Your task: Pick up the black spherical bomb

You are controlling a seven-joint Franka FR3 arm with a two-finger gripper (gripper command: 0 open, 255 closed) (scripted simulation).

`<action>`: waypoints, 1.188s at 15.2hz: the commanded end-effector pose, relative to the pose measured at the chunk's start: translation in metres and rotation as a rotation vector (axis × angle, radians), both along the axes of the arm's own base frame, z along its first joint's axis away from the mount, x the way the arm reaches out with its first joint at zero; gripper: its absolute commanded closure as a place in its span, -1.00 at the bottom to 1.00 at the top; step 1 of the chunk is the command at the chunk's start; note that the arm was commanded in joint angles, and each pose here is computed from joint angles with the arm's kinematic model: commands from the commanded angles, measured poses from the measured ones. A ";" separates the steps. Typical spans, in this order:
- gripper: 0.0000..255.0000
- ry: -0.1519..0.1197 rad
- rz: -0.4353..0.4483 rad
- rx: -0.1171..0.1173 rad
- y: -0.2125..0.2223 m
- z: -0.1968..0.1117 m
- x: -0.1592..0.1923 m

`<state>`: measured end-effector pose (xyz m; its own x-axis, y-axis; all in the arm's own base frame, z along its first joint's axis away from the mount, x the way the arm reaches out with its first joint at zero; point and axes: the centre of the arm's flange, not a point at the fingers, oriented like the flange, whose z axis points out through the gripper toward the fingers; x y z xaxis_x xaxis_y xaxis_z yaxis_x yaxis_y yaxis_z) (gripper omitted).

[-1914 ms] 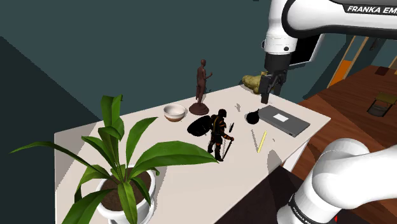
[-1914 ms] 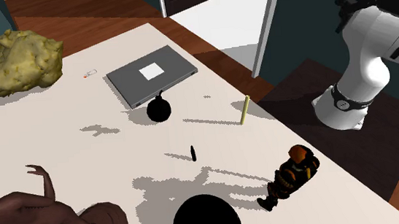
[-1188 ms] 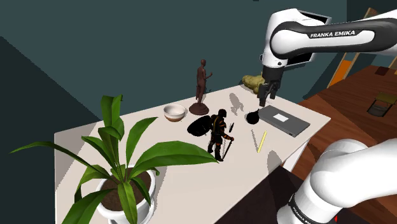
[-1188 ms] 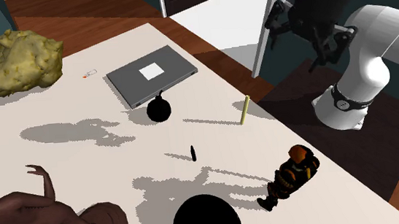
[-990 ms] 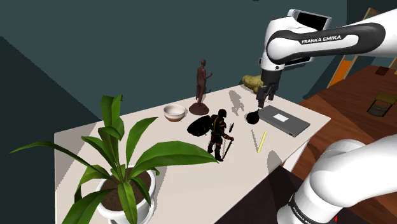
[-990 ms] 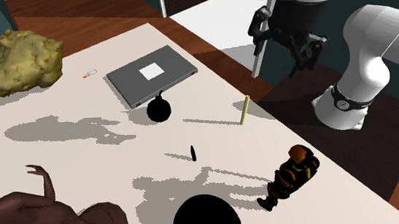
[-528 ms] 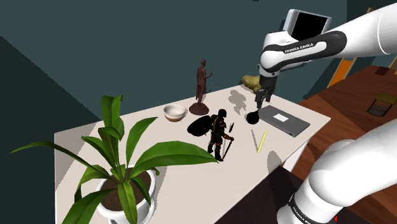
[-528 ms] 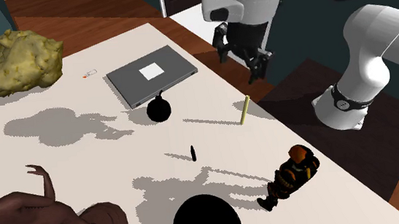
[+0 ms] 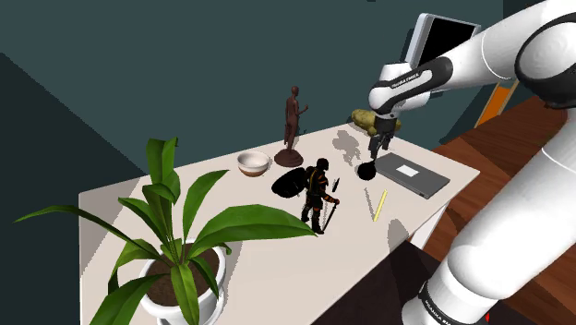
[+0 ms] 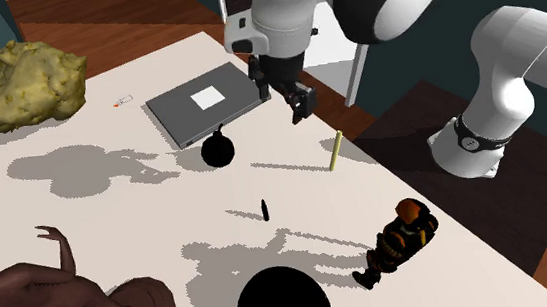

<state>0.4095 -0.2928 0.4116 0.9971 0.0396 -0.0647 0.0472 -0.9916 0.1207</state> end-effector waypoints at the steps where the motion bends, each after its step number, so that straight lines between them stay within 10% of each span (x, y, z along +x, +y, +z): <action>1: -1.00 -0.004 0.004 -0.004 -0.022 -0.013 0.010; 18: -1.00 -0.025 0.024 -0.018 -0.156 -0.111 0.080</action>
<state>0.4890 -0.4478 0.3062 0.9972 0.0623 -0.0415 0.0676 -0.9879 0.1398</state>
